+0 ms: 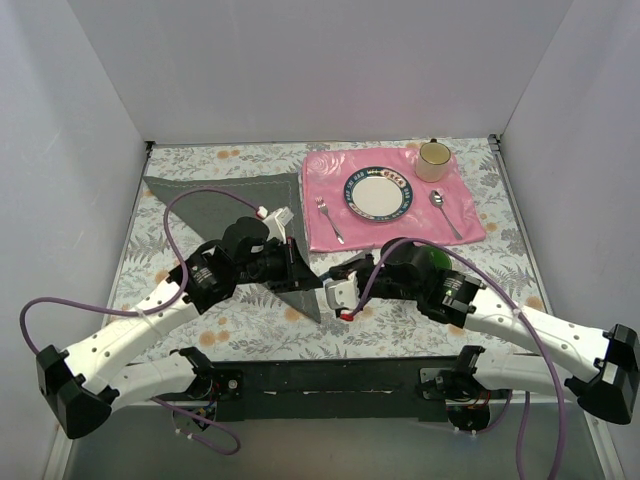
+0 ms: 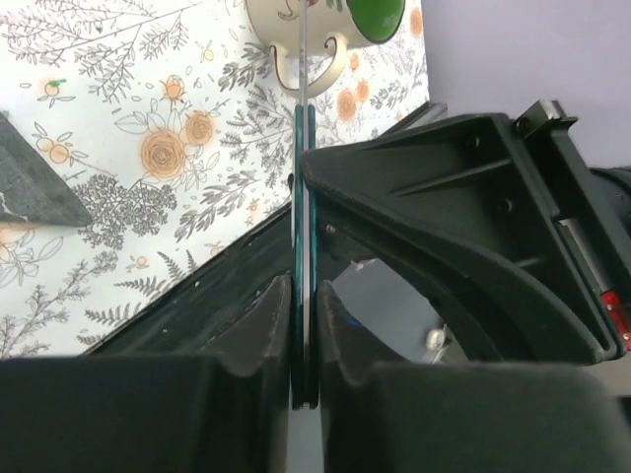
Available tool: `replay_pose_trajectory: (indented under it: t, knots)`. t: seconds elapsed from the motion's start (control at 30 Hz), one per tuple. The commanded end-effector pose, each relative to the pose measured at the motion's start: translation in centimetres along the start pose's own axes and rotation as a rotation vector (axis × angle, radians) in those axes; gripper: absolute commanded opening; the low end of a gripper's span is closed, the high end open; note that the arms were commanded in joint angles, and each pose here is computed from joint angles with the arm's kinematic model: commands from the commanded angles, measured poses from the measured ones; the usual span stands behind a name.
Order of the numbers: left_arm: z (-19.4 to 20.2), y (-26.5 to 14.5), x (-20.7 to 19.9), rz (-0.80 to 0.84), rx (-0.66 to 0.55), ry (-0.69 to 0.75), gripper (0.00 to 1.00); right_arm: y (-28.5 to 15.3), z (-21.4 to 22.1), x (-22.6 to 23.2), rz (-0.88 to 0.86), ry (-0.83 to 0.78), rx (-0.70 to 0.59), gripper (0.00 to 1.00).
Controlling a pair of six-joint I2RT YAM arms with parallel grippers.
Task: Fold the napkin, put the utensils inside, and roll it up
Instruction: Pass the utensil from the right arm to the left, then pass the utensil from the left arm to the right
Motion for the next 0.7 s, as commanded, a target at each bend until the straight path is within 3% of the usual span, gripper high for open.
replay_pose_trajectory:
  t: [0.0, 0.03, 0.13, 0.17, 0.2, 0.27, 0.33, 0.37, 0.4, 0.43, 0.47, 0.53, 0.67]
  knots:
    - [-0.5, -1.1, 0.2, 0.014, -0.084, 0.031, 0.0, 0.0, -1.4, -4.2, 0.16, 0.195, -0.002, 0.1]
    - [-0.9, -1.3, 0.1, 0.027, -0.125, 0.035, 0.0, 0.1, -1.1, -4.4, 0.19, 0.262, 0.017, 0.3]
    - [-2.2, -3.1, 1.0, 0.02, -0.326, 0.031, 0.0, 1.1, 0.1, -5.5, 0.319, 0.568, 0.117, 0.43]
    - [-2.6, -4.6, 1.0, 0.044, -0.41, 0.03, 0.0, 1.4, 0.0, -5.8, 0.379, 0.803, 0.125, 0.45]
    - [-3.8, -5.3, 1.8, 0.013, -0.53, 0.018, 0.0, 1.6, 0.5, -6.3, 0.427, 0.914, 0.17, 0.46]
    - [-4.4, -6.3, 2.9, 0.013, -0.649, 0.008, 0.0, 3.1, -0.2, -8.8, 0.463, 1.215, 0.16, 0.47]
    - [-5.3, -7.8, 3.6, 0.033, -0.789, 0.011, 0.0, 6.1, 0.5, -8.1, 0.371, 1.442, 0.241, 0.47]
    - [-5.5, -8.1, 3.7, 0.04, -0.819, 0.017, 0.0, 6.4, -0.7, -11.4, 0.359, 1.524, 0.156, 0.44]
    - [-5.9, -8.6, 3.9, 0.032, -0.864, 0.02, 0.0, 7.5, -2.1, -11.3, 0.238, 1.687, 0.127, 0.43]
    - [-6.1, -8.6, 4.0, 0.026, -0.881, 0.015, 0.0, 10.2, -1.4, -11.0, 0.18, 1.752, 0.165, 0.44]
    - [-6.2, -8.7, 4.2, 0.015, -0.896, 0.014, 0.0, 10.3, -3.6, -14.6, 0.166, 1.764, 0.051, 0.44]
    - [-6.7, -9.0, 4.2, 0.003, -0.934, 0.009, 0.0, 12.6, -3.5, -14.9, 0.14, 1.883, 0.083, 0.45]
    - [-7.4, -9.8, 4.1, 0.001, -1.002, 0.007, 0.0, 14.3, -4.7, -15.8, 0.124, 1.952, 0.013, 0.46]
Point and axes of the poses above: each gripper's point midway between its finger pads, its own y axis out along the fingers, its own x axis along the line the jaws close on, z = x × y, the point moved 5 cm from there along -y, back along the fingers, and after that the axes turned 9 degrees about -y, right-handed, at the moved point
